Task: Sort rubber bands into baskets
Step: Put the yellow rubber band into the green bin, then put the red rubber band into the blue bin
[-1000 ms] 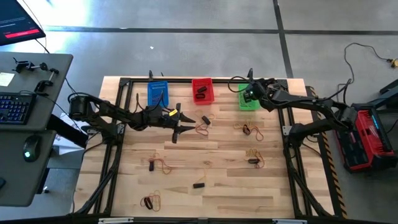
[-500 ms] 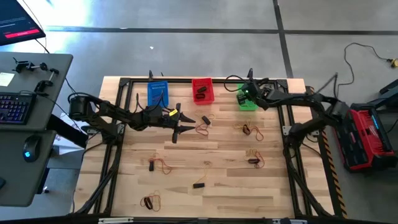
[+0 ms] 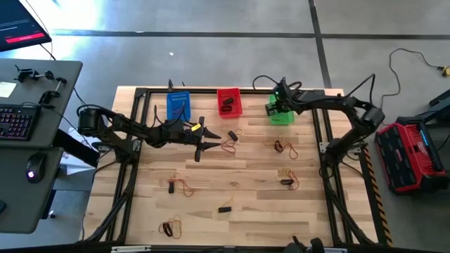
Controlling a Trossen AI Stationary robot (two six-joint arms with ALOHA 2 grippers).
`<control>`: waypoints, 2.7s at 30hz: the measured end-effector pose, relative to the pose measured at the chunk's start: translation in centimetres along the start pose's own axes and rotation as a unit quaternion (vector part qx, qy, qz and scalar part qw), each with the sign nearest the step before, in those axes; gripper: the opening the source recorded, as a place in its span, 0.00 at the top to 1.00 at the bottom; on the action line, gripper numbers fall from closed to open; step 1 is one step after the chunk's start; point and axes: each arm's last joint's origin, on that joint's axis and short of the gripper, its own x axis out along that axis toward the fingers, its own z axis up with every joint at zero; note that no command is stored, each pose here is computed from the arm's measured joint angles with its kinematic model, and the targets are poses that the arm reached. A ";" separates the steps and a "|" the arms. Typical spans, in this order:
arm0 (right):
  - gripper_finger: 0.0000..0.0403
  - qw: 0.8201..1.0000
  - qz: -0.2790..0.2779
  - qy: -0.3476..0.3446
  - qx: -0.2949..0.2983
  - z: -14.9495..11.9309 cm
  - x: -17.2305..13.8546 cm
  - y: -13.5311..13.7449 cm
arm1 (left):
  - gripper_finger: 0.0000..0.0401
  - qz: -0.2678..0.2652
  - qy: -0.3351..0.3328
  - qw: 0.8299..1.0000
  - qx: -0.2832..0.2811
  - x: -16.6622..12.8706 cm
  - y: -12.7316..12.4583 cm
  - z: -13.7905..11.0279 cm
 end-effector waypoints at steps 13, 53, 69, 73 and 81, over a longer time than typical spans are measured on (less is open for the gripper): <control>0.78 0.999 -0.019 0.035 -0.028 1.2 0.5 0.6 | 0.70 0.000 0.001 1.000 0.000 0.0 0.0 0.0; 0.99 0.952 0.134 0.133 -0.240 -16.3 -15.0 10.3 | 0.70 0.004 0.038 0.999 0.001 0.0 0.0 -0.8; 0.98 0.961 0.084 0.220 -0.143 -24.7 -16.0 7.9 | 0.70 0.004 0.040 0.999 -0.002 0.0 0.0 -0.8; 0.92 0.964 0.060 0.222 -0.137 -24.9 -16.0 7.4 | 0.70 0.004 0.040 0.999 -0.004 0.0 0.0 -0.8; 0.74 0.964 0.058 0.223 -0.136 -24.9 -16.0 7.4 | 0.70 0.004 0.041 0.999 -0.009 0.0 0.0 -0.8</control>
